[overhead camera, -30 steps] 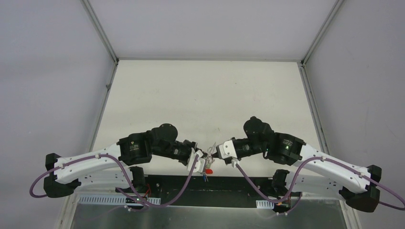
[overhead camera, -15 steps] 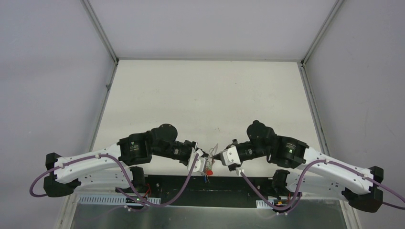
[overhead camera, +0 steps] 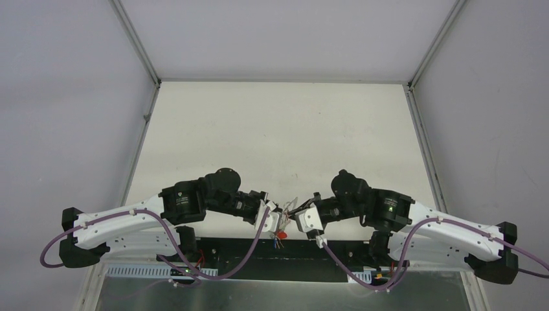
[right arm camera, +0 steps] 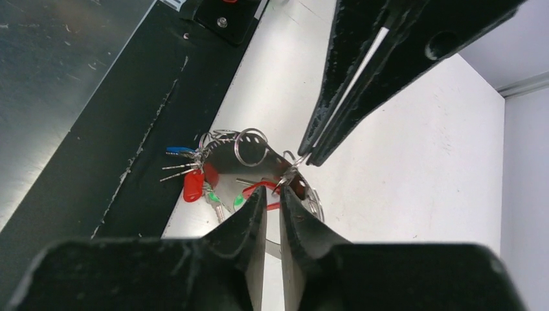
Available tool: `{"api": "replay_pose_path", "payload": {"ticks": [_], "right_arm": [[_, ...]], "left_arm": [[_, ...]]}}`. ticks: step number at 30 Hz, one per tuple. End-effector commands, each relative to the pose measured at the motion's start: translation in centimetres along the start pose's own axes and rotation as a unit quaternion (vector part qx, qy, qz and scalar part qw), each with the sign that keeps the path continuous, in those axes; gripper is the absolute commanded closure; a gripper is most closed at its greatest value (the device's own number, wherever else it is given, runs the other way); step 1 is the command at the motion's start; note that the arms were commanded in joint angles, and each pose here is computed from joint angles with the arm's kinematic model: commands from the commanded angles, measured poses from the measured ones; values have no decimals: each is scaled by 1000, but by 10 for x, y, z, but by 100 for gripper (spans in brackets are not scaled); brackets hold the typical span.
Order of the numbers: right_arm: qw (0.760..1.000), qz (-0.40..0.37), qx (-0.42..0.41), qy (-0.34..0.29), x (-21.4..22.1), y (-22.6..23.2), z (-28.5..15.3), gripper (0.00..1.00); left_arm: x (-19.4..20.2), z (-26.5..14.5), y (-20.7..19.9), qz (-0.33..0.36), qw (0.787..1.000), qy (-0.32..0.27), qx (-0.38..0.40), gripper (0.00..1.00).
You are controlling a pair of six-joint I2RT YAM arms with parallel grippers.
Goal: Put the keys on the keyring
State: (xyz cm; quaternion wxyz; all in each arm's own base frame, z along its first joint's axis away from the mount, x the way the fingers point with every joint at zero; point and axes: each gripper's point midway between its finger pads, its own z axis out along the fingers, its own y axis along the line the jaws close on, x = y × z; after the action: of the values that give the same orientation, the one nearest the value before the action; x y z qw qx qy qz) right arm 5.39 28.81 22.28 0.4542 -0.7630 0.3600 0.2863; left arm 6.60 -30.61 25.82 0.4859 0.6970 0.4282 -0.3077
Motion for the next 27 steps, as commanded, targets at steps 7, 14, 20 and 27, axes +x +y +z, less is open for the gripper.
{"api": "replay_pose_path", "payload": {"ticks": [7, 14, 20, 27], "right_arm": [[998, 5, 59, -27, -17, -15, -15, 38], [988, 46, 131, -71, -40, -39, -30, 56], [986, 71, 129, -78, -40, -37, -27, 65], [985, 89, 135, -66, -31, -36, -24, 66]], "left_arm": [[-28, -4, 16, 5, 998, -48, -34, 100], [-33, -3, 28, -30, 994, -69, -74, 100], [-44, -4, 39, -65, 984, -122, -117, 100], [-48, -9, 41, -63, 980, -137, -128, 100]]}}
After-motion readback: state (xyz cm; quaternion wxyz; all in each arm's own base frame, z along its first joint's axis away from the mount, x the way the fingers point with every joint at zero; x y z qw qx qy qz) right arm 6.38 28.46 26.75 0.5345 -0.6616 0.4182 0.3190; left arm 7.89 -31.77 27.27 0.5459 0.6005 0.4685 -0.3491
